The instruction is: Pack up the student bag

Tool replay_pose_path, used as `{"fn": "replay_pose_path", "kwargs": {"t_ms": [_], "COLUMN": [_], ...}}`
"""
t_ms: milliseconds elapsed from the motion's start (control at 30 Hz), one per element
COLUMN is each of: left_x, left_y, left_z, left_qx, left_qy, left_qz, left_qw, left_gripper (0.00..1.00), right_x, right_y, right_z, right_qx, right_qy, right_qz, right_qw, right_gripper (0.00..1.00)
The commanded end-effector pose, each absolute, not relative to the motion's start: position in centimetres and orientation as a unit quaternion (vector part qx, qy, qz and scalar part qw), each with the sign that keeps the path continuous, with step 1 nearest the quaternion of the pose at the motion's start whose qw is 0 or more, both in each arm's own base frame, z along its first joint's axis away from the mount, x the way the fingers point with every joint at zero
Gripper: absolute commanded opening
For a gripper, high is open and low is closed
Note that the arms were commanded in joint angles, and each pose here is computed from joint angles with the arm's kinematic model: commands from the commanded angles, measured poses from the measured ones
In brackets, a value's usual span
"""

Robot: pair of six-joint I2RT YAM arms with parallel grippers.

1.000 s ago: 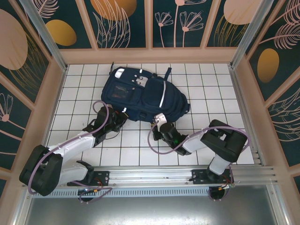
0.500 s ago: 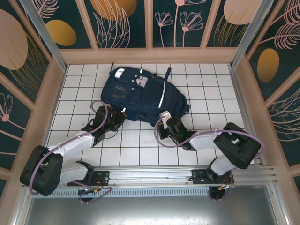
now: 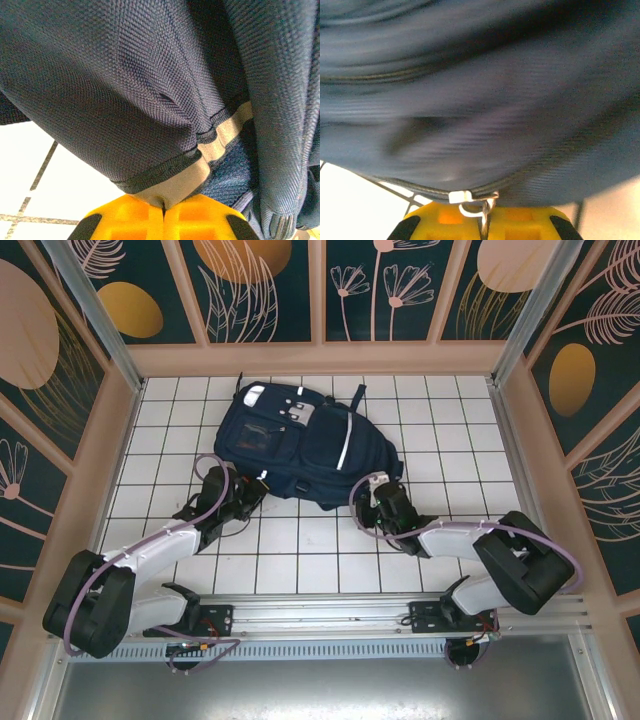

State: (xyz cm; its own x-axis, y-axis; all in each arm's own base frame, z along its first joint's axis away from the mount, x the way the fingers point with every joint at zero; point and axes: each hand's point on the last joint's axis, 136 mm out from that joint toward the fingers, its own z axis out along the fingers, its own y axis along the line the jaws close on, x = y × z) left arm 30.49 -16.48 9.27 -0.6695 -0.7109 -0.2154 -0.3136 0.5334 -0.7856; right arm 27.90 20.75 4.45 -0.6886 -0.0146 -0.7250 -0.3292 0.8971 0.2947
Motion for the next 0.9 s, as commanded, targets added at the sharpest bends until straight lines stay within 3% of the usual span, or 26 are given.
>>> {"fn": "replay_pose_path", "kwargs": {"t_ms": [0, 200, 433, 467, 567, 600, 733, 867], "left_x": [32.0, 33.8, 40.0, 41.0, 43.9, 44.4, 43.2, 39.4], "left_y": [-13.0, -14.2, -17.5, -18.4, -20.7, -20.8, -19.3, -18.6], "left_z": [8.5, 8.3, 8.4, 8.7, 10.3, 11.0, 13.3, 11.9], "left_qx": [-0.345, -0.329, -0.294, -0.289, -0.262, -0.259, -0.278, -0.298], "left_qy": [0.824, 0.834, 0.853, 0.852, 0.851, 0.852, 0.845, 0.843], "left_qz": [-0.322, -0.321, -0.326, -0.338, -0.364, -0.363, -0.349, -0.365], "left_qw": [0.315, 0.306, 0.282, 0.277, 0.272, 0.275, 0.294, 0.26], "left_gripper": [0.0, 0.0, 0.0, 0.05, 0.41, 0.47, 0.62, 0.65], "right_x": [29.1, 27.8, 23.5, 23.4, 23.3, 23.5, 24.6, 24.9], "right_y": [16.1, 20.2, 28.2, 28.9, 31.2, 31.9, 33.9, 35.5], "right_z": [3.9, 4.7, 7.1, 7.3, 7.9, 8.3, 9.5, 10.3], "right_qx": [0.017, -0.073, -0.185, -0.188, -0.198, -0.199, -0.185, -0.184], "right_qy": [0.916, 0.921, 0.887, 0.885, 0.88, 0.878, 0.871, 0.861], "right_qz": [0.143, 0.173, 0.278, 0.286, 0.31, 0.316, 0.343, 0.374], "right_qw": [0.374, 0.342, 0.32, 0.315, 0.299, 0.299, 0.301, 0.292], "right_gripper": [0.0, 0.0, 0.0, 0.0, 0.0, 0.0, 0.0, 0.0]}}
